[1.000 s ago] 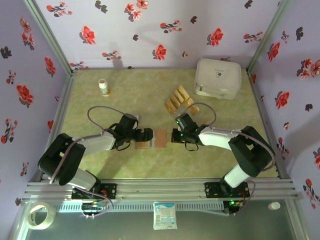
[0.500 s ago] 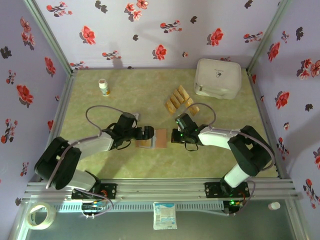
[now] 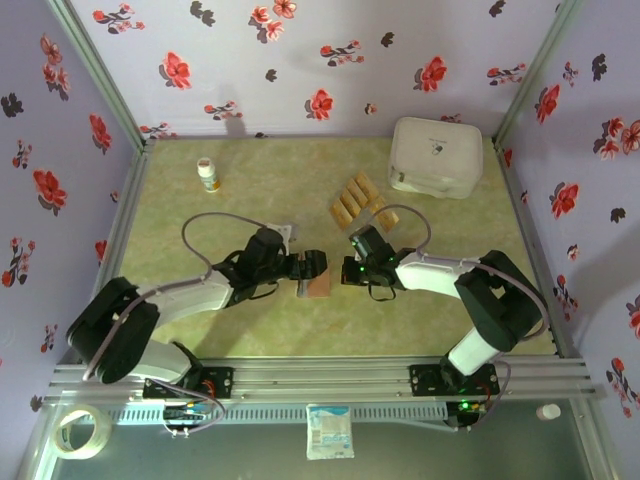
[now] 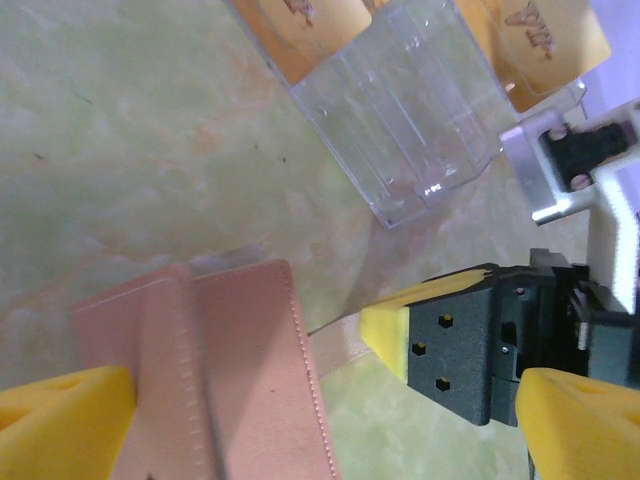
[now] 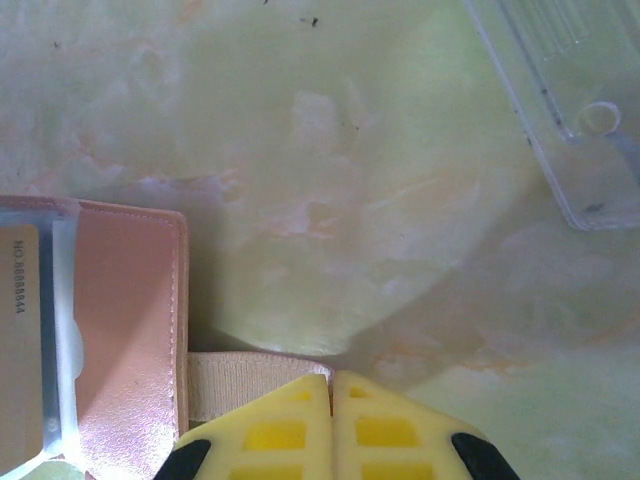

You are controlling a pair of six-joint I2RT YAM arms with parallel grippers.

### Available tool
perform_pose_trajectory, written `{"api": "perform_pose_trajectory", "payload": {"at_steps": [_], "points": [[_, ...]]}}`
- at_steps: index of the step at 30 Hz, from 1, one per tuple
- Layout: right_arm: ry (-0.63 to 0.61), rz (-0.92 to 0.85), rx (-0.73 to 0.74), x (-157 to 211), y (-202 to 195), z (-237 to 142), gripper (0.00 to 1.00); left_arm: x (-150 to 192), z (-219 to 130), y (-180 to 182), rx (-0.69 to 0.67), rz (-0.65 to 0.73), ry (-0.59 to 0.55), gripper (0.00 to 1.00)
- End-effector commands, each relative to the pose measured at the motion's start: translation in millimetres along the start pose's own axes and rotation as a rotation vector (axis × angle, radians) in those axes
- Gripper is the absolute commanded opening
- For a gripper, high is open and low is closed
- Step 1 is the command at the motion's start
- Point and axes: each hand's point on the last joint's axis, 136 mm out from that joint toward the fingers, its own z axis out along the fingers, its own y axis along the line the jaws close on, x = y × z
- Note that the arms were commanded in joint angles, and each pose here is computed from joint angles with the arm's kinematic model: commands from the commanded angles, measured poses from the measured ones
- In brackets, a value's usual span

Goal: Put the credit cards into the card holder
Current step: Close the card holder at the bottom-center of the table.

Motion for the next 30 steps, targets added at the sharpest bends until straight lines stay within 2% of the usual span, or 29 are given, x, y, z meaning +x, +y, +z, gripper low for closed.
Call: {"api": "perform_pose_trajectory", "payload": {"at_steps": [1, 4, 9, 18, 30], "points": [[-0.019, 0.001, -0.022, -4, 9, -8, 0.13, -11, 12, -18, 0.052, -0.043, -0.037, 0.98], [-0.033, 0.001, -0.014, -5, 6, -18, 0.33, -8, 18, -15, 0.029, -0.055, -0.04, 0.98], [-0.044, 0.012, 0.02, -2, -5, -39, 0.42, -3, 23, -10, -0.013, -0.073, -0.045, 0.97], [-0.06, 0.028, 0.08, 8, -33, -70, 0.47, -10, 19, -39, -0.009, -0.049, -0.086, 0.97], [-0.074, 0.046, 0.078, 22, -49, -87, 0.47, 30, 48, -53, -0.051, -0.043, -0.023, 0.97]]}}
